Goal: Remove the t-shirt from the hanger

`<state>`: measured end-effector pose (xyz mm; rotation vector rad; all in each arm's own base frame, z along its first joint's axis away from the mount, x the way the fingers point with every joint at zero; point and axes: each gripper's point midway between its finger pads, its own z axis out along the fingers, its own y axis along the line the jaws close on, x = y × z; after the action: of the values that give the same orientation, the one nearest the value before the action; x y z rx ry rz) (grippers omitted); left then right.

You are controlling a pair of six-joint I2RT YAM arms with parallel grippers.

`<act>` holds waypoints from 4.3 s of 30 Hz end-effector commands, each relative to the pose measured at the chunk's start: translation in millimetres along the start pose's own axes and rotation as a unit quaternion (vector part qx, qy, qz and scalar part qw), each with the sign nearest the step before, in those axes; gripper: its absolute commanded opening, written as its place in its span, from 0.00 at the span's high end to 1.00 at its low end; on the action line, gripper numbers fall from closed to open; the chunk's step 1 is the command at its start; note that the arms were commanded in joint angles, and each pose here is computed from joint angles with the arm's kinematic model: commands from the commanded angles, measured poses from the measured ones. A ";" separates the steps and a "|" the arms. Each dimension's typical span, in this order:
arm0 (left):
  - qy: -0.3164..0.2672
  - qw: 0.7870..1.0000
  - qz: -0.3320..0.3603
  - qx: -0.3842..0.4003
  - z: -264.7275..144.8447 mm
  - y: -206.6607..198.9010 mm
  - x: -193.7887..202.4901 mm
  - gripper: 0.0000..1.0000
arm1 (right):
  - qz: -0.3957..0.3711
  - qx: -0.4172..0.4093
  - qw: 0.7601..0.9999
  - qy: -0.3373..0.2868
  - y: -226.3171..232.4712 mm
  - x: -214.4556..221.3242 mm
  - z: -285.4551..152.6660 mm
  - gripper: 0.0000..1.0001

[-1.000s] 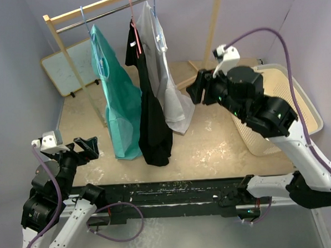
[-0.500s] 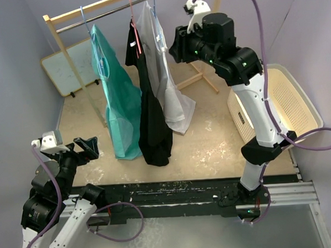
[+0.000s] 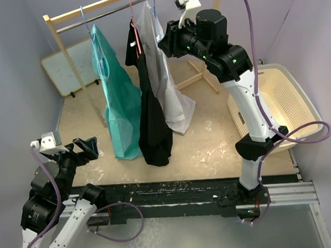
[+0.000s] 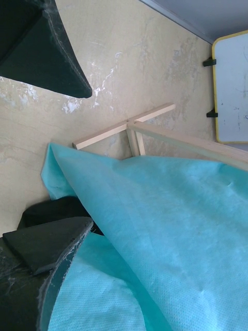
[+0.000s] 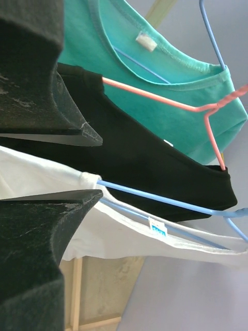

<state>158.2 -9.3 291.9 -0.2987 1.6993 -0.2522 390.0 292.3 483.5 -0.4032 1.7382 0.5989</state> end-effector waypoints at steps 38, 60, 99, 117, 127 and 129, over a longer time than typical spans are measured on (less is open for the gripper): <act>0.012 0.927 0.140 0.349 -31.2 -160.7 -108.1 0.71 | -0.012 0.139 0.985 -0.105 -48.6 -32.7 -122.4 1.00; -0.069 0.740 0.103 0.661 -33.3 -305.5 -176.5 0.10 | 0.018 -0.172 0.984 0.033 44.2 127.1 -274.4 1.00; 0.026 0.708 0.223 0.670 -30.9 -364.8 -63.6 0.99 | 0.023 -0.193 0.981 -0.014 56.1 90.9 -304.6 0.99; -0.066 0.785 0.252 0.563 -43.4 -301.0 -132.7 1.00 | 0.022 -0.078 0.997 0.005 10.6 135.0 -324.3 0.51; -0.082 0.809 0.258 0.521 -43.0 -274.7 -140.2 1.00 | 0.042 0.057 0.997 -0.003 -35.6 136.1 -318.7 1.00; -0.091 0.813 0.255 0.515 -45.7 -268.6 -144.9 1.00 | 0.046 0.087 0.995 -0.009 -46.3 136.2 -321.7 1.00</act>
<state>146.8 -241.1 490.0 1.0280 1.2637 -0.7456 110.3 99.2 401.9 -0.3679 1.7638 0.6560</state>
